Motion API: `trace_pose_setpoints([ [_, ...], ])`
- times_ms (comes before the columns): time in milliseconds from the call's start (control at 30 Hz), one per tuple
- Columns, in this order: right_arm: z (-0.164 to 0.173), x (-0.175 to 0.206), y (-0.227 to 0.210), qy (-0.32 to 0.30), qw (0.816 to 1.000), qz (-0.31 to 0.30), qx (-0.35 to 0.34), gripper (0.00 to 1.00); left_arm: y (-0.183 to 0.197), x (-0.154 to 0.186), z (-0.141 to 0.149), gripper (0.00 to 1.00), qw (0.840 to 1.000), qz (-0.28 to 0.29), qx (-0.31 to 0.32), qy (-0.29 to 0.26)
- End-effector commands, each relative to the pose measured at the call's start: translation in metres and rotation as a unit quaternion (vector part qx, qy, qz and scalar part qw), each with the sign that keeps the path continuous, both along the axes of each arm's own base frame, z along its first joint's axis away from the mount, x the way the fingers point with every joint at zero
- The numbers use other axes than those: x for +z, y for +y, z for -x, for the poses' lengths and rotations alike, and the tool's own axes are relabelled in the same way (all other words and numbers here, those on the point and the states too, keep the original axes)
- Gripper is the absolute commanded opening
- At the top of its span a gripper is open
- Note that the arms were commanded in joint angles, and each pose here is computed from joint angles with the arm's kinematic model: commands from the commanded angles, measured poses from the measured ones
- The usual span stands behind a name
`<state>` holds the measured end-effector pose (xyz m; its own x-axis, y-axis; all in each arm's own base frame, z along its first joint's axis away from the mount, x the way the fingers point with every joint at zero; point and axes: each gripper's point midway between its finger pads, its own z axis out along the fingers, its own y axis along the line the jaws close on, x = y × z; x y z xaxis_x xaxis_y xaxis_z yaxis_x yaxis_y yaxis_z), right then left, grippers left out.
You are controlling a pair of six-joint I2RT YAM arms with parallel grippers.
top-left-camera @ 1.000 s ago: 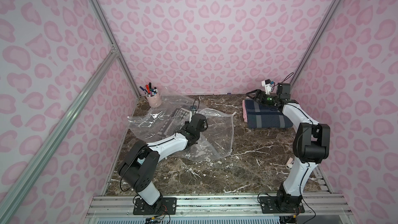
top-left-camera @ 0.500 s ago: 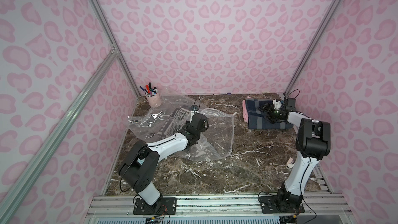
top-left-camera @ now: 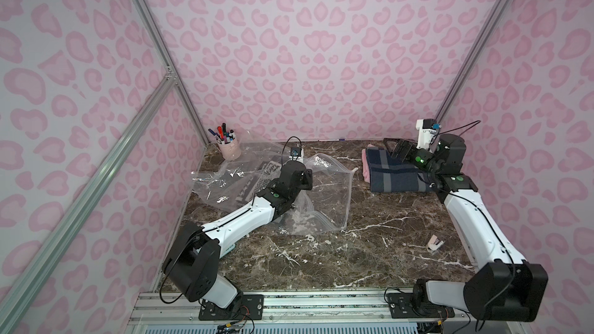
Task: Take the blanket out of the vacuum bag
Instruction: Place the blanket at the corner of the board, then take out the blanket from the vacuum bag.
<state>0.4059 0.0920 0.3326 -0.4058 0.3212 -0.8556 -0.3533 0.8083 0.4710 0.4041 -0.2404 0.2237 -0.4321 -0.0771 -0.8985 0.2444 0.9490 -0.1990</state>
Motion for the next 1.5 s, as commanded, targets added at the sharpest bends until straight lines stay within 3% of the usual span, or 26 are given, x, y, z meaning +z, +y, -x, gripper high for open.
trace_pose_setpoints([
  [0, 0.023, -0.024, 0.003, 0.029, 0.999, 0.001, -0.013, 0.97, -0.009, 0.014, 0.009, 0.04, 0.999, 0.013, -0.042, -0.026],
  [300, 0.093, -0.079, 0.044, 0.092, 0.995, -0.041, 0.014, 0.97, -0.005, 0.024, 0.028, 0.04, 0.995, 0.007, -0.077, -0.059],
  [500, 0.123, -0.107, 0.103, 0.133, 0.984, -0.082, 0.081, 0.96, -0.002, 0.053, 0.047, 0.04, 0.989, 0.013, -0.103, -0.109],
  [633, 0.125, -0.122, 0.15, 0.153, 0.971, -0.121, 0.136, 0.95, 0.003, 0.071, 0.058, 0.04, 0.985, 0.02, -0.109, -0.131],
  [733, 0.119, -0.129, 0.191, 0.158, 0.965, -0.113, 0.174, 0.95, 0.005, 0.08, 0.07, 0.04, 0.981, 0.03, -0.121, -0.152],
  [967, 0.102, -0.133, 0.268, 0.158, 0.948, -0.154, 0.231, 0.93, 0.013, 0.087, 0.078, 0.04, 0.981, 0.031, -0.112, -0.156],
  [1100, 0.093, -0.164, 0.289, 0.202, 0.945, -0.138, 0.216, 0.92, 0.018, 0.09, 0.082, 0.04, 0.981, 0.031, -0.108, -0.16],
  [1267, 0.093, -0.185, 0.301, 0.22, 0.942, -0.166, 0.19, 0.92, 0.018, 0.084, 0.083, 0.04, 0.98, 0.039, -0.11, -0.16],
  [1467, 0.095, -0.198, 0.324, 0.238, 0.93, -0.19, 0.208, 0.92, 0.013, 0.077, 0.082, 0.04, 0.98, 0.041, -0.119, -0.153],
])
